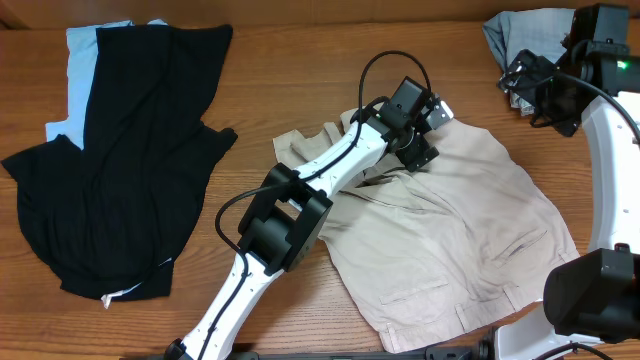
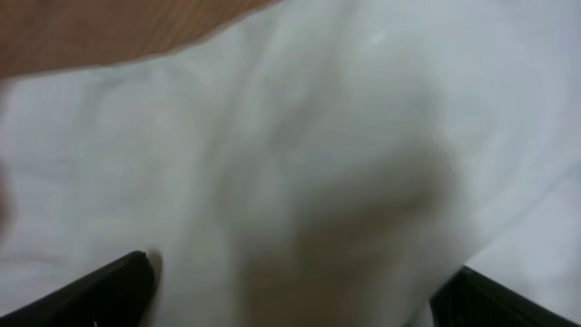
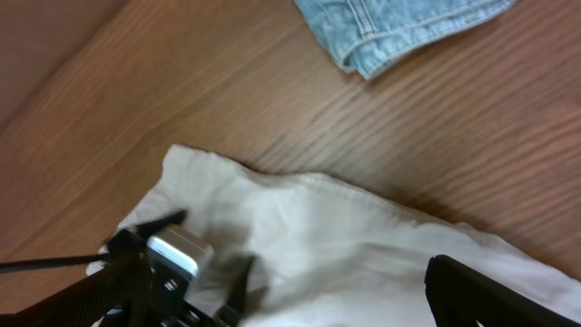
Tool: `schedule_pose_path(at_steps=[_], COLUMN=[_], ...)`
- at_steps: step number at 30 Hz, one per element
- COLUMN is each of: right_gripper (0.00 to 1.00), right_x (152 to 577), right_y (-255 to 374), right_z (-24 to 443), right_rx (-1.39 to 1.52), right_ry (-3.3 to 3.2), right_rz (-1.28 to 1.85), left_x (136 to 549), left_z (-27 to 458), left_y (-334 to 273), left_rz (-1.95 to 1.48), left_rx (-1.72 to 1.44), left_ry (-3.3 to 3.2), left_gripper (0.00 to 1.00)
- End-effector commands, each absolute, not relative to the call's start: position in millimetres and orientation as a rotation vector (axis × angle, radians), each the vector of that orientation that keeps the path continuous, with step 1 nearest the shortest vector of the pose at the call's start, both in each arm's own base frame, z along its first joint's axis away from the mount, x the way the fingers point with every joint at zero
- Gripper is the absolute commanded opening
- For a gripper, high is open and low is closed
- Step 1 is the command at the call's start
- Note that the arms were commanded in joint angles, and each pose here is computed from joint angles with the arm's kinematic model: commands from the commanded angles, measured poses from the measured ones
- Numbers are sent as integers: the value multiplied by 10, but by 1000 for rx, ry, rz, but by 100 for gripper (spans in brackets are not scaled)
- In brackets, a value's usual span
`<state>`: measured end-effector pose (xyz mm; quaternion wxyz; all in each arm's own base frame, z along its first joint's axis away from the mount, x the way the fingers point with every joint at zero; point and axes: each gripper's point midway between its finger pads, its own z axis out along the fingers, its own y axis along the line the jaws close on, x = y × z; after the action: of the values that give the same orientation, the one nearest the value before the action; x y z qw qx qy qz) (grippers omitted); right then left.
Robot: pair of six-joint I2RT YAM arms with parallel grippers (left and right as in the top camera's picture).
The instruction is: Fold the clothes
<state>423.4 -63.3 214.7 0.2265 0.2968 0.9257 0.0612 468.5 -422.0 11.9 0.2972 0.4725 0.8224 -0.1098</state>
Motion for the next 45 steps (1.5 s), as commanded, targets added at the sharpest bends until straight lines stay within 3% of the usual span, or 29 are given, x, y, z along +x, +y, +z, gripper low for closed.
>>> schedule_pose_path(at_steps=[1,11,17,22,28,39,45], right_gripper=[100,100,100,100,100,99,83], right_x=[4222,4191,4128,4097,4140,3984,3803], right_y=[-672,-664,-647,-563,-364,311,789], right_z=[2200,2184,2146,1981,1608,786,433], right_rx=[825,829,838,826,789,628,458], right_ry=[2539,2553,2582,2623,2686,2812,2858], right_rz=[154,153,150,154,205,360,381], left_x=[5071,5545,5710,5595,5385,5452,5504], left_z=[-203,-240,-320,-457,-451,410,1172], left_y=[-3618,-2817,-1921,-1088,-613,-581,-686], left_rz=[128,188,339,357,331,215,113], left_rx=[1232,1067,875,582,378,284,180], left_ry=[2223,2321,2485,2716,2888,2904,2808], left_gripper=[100,100,100,100,100,100,100])
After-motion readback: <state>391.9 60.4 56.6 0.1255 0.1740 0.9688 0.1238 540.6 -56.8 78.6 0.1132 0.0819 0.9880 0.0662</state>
